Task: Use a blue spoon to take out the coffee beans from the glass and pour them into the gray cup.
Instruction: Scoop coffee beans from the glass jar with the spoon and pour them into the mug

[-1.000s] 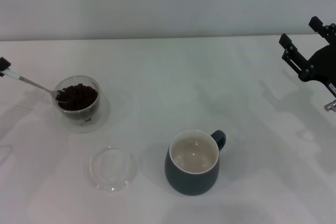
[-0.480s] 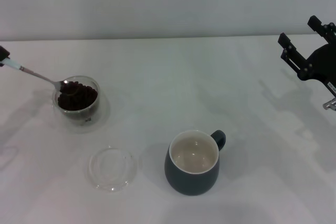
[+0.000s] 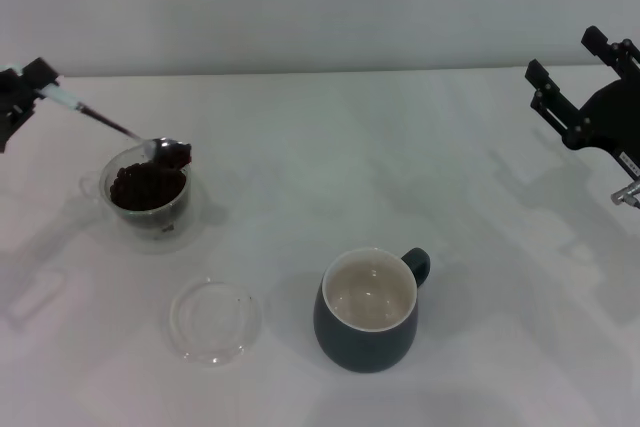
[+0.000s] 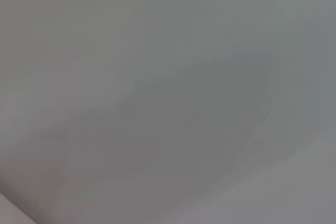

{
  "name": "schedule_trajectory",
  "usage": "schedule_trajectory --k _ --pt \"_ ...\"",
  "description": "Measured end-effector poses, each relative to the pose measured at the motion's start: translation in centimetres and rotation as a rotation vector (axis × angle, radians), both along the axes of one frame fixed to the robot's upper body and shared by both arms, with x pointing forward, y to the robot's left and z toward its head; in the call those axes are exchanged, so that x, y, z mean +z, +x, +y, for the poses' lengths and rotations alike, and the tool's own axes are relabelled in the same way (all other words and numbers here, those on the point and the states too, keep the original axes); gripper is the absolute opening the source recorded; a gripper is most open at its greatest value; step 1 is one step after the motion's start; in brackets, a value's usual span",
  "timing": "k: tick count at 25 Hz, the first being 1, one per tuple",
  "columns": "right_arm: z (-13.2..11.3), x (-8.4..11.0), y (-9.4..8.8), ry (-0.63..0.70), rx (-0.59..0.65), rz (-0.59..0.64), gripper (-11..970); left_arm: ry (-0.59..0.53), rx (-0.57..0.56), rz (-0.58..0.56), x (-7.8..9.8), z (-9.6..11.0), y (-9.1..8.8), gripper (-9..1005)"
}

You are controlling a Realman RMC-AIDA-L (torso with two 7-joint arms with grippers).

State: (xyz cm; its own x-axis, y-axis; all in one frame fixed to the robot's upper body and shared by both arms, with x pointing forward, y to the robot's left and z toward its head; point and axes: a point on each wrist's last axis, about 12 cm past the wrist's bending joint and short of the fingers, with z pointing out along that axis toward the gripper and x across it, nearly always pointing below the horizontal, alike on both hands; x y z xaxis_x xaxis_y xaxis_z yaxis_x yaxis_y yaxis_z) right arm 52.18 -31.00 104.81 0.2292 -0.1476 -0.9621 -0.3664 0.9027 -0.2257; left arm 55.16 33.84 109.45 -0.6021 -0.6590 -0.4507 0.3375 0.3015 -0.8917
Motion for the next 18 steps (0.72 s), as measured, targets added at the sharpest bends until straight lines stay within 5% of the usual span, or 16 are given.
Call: schedule_trajectory --k 18 --pt "-0.1 0.1 -0.1 0.007 -0.004 -0.012 738 -0.017 -0.236 0.066 1.6 -6.7 3.4 129"
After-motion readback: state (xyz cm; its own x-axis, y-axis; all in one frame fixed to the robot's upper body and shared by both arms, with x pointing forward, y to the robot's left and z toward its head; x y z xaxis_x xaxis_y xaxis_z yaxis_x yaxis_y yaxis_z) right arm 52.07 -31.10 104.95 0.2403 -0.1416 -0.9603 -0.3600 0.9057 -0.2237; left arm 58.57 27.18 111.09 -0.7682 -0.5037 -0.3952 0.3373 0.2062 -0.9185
